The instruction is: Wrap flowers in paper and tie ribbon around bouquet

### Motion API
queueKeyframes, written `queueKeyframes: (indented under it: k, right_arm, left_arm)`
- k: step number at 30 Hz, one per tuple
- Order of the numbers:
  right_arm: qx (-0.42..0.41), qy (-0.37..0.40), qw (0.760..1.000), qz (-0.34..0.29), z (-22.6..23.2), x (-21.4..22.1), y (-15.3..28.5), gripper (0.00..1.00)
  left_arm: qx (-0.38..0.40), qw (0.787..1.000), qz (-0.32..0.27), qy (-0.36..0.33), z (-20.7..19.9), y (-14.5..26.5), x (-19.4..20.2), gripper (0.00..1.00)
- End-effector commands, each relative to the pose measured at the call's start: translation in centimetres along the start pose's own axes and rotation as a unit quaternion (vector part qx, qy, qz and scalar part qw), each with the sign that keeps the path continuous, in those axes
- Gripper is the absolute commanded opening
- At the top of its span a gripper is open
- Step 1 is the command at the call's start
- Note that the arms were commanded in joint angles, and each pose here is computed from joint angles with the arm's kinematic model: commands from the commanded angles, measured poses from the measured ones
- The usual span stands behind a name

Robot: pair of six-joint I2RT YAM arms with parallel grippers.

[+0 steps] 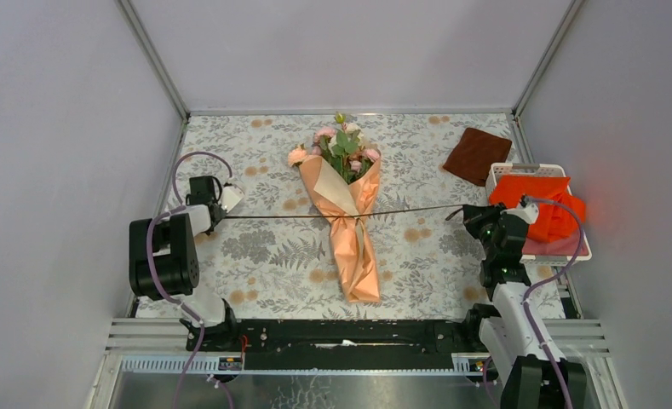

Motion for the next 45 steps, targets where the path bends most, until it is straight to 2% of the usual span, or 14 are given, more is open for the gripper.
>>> queueKeyframes:
  k: [1, 6, 17, 28, 34, 39, 45]
  right_arm:
    - [0.007, -0.038, 0.998, -0.051, -1.1, -1.3, 0.0, 0.0]
    - [0.049, -0.039, 0.997, -0.045, -4.0, -0.2, 0.1, 0.0]
    - [0.07, -0.052, 0.996, -0.009, -6.9, 0.7, -0.5, 0.0]
    - [0.075, -0.014, 0.997, 0.017, -7.7, 0.5, -0.8, 0.0]
    - [0.061, 0.032, 0.996, 0.056, -7.0, 0.3, -0.7, 0.0]
    - [0.072, 0.028, 0.996, 0.042, -7.2, 0.0, -0.7, 0.0]
    - [0.058, 0.029, 0.996, 0.059, -7.1, 0.4, -1.1, 0.0]
  left_arm:
    - [0.015, 1.0, 0.026, 0.005, -0.3, -1.3, 2.0, 0.0]
    - [-0.001, 0.999, 0.025, 0.024, 1.1, -1.5, 2.6, 0.0]
    - [-0.015, 0.999, 0.024, 0.042, 3.0, -1.7, 4.1, 0.0]
    - [-0.019, 0.998, 0.031, 0.053, 3.8, -2.0, 5.4, 0.0]
    - [-0.007, 0.998, 0.018, 0.063, 3.8, -1.7, 4.9, 0.0]
    - [-0.016, 0.997, 0.02, 0.066, 4.4, -2.0, 4.8, 0.0]
    - [-0.006, 0.998, 0.016, 0.068, 4.3, -1.9, 4.7, 0.0]
Point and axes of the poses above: each gripper's point midway between its finger pads, its own y axis back along the fingers, its own z axis along the line the jaws close on, x = y × z, the point moved 6 cm from there along y, back along the fingers, and after that the axes turned 2 degrees about y, right-handed, at the moved point
